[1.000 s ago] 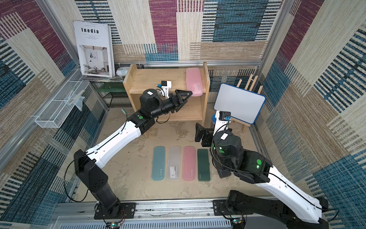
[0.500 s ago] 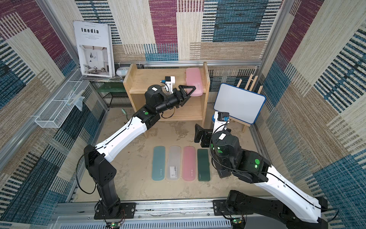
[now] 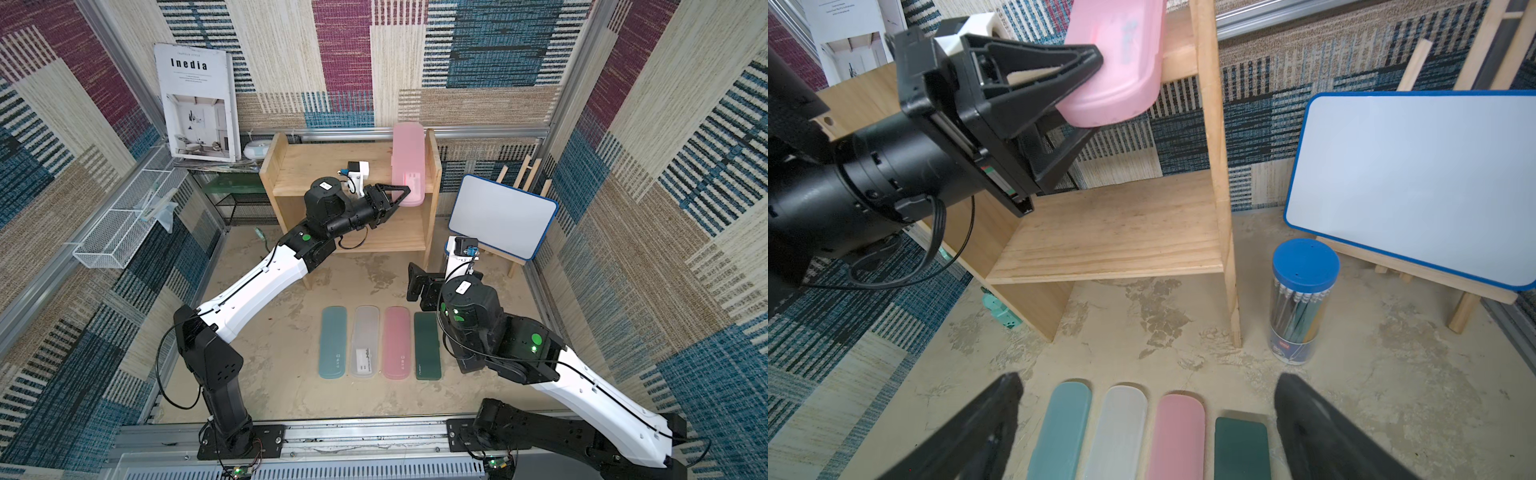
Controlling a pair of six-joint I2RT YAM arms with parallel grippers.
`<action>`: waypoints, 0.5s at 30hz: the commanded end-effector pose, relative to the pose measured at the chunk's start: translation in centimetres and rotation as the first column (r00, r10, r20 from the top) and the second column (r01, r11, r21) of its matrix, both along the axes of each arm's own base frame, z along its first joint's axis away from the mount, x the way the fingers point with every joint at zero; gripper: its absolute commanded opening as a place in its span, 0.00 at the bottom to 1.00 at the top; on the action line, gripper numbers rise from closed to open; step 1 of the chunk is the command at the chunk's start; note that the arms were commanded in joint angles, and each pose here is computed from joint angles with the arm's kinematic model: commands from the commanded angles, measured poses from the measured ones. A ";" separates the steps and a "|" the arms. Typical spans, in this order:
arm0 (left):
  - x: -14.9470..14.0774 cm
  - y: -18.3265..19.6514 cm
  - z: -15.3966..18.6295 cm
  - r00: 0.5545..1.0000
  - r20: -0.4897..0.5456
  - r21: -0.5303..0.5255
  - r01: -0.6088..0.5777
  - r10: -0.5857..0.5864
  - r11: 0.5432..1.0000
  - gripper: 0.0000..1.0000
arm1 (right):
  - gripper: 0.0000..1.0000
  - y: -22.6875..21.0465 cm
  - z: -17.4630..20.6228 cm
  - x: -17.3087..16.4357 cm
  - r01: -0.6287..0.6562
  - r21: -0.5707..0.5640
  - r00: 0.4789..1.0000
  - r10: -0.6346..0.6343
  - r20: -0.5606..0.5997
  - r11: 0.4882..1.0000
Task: Remove the pencil cases from the shelf
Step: Pick up the pencil case from the shelf.
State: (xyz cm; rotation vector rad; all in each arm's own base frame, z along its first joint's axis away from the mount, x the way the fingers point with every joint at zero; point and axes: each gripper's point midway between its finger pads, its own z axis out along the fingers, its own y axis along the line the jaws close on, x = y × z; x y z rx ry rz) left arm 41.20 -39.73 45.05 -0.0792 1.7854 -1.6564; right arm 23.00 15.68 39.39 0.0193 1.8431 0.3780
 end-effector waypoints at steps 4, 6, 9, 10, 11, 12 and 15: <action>-0.3 0.8 -0.3 1.000 0.015 0.012 -0.027 0.027 1.000 0.30 | 0.99 0.4 -0.1 0.1 -0.008 0.011 1.000 0.008 -0.006 1.000; -0.8 1.3 -0.5 0.999 0.030 0.014 -0.030 0.029 0.999 0.29 | 0.99 0.6 0.0 0.1 -0.015 0.014 1.000 0.015 -0.005 1.000; -1.9 2.6 -1.2 0.996 0.071 0.037 -0.056 0.054 0.998 0.24 | 0.99 1.0 0.3 0.1 -0.035 0.024 0.999 0.035 0.001 0.999; -2.3 3.2 -1.6 0.994 0.089 0.051 -0.072 0.067 0.996 0.24 | 0.99 1.1 0.5 0.1 -0.041 0.029 0.999 0.041 0.006 0.999; -2.8 4.0 -2.3 0.989 0.118 0.075 -0.097 0.088 0.992 0.23 | 0.99 1.3 0.8 0.0 -0.051 0.033 0.999 0.051 0.011 0.998; -3.4 5.0 -2.9 0.984 0.141 0.103 -0.127 0.112 0.987 0.23 | 0.99 1.6 1.2 0.0 -0.062 0.037 0.998 0.062 0.017 0.997; -5.0 8.0 -6.0 0.965 0.196 0.199 -0.214 0.175 0.956 0.23 | 0.99 3.1 2.1 0.3 -0.110 0.023 0.994 0.109 0.022 0.994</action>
